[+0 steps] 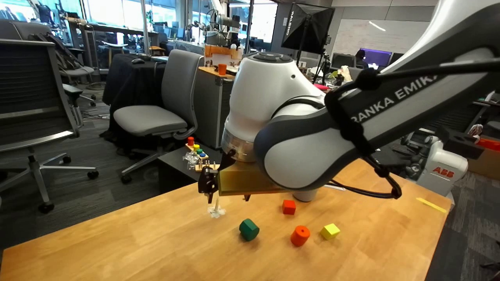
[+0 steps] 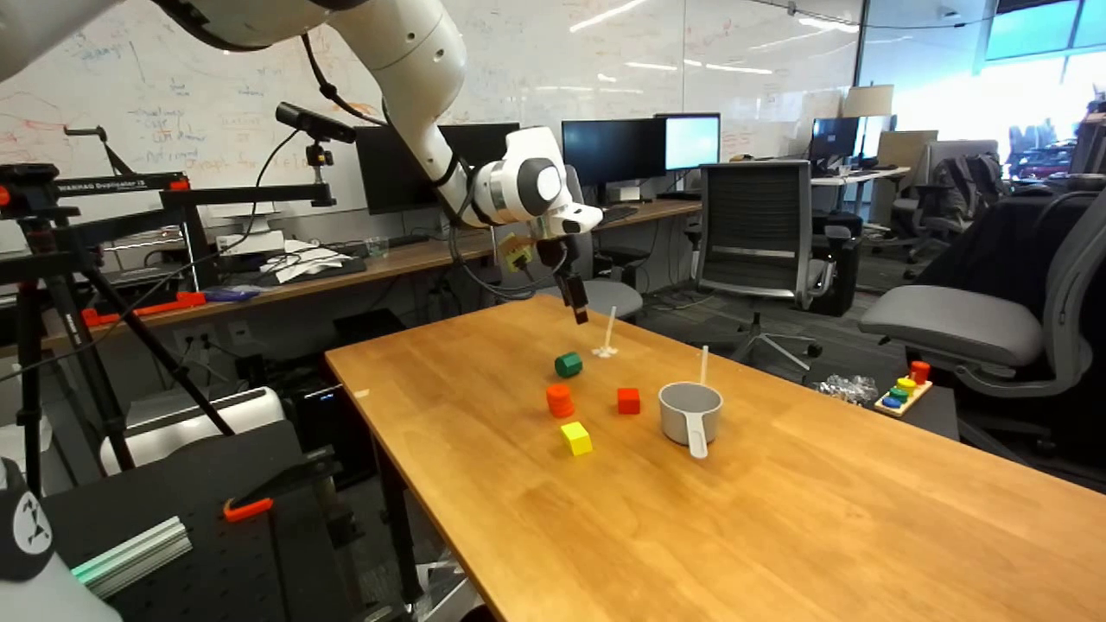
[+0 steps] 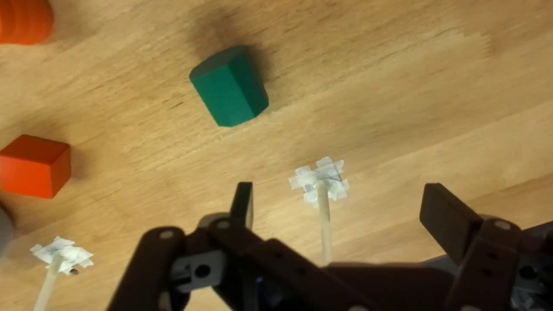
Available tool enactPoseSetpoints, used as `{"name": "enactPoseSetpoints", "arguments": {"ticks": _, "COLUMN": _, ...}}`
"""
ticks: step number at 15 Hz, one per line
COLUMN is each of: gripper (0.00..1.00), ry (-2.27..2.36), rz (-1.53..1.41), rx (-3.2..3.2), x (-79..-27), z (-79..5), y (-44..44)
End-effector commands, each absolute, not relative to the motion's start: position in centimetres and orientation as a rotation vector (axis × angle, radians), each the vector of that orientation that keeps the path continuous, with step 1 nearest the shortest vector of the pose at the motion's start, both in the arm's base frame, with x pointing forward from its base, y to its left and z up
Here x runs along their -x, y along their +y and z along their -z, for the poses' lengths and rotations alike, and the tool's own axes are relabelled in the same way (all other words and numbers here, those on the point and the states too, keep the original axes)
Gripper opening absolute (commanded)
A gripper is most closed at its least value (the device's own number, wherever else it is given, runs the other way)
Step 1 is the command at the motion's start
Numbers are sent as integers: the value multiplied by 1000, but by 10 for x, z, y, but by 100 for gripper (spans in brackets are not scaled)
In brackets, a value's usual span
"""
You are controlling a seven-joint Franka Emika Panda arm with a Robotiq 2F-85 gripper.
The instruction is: Put all the blocks in the gray pot one at a time except the orange cylindrical block
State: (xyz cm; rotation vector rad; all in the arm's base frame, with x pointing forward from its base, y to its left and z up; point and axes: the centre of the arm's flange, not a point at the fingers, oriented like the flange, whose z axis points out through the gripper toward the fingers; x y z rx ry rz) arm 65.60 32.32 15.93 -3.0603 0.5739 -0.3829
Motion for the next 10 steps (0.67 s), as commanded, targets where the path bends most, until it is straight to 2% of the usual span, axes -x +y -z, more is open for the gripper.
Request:
{"name": "enactPoseSetpoints", "arguments": {"ticks": 1, "gripper": 100, "ry": 704, "rz": 406, "rx": 3070, "x": -635, "z": -175, "y": 310}}
{"name": "enactPoseSetpoints", "arguments": {"ticks": 10, "gripper": 100, "ry": 913, "rz": 262, "rx": 3110, "x": -583, "z": -143, "y": 286}}
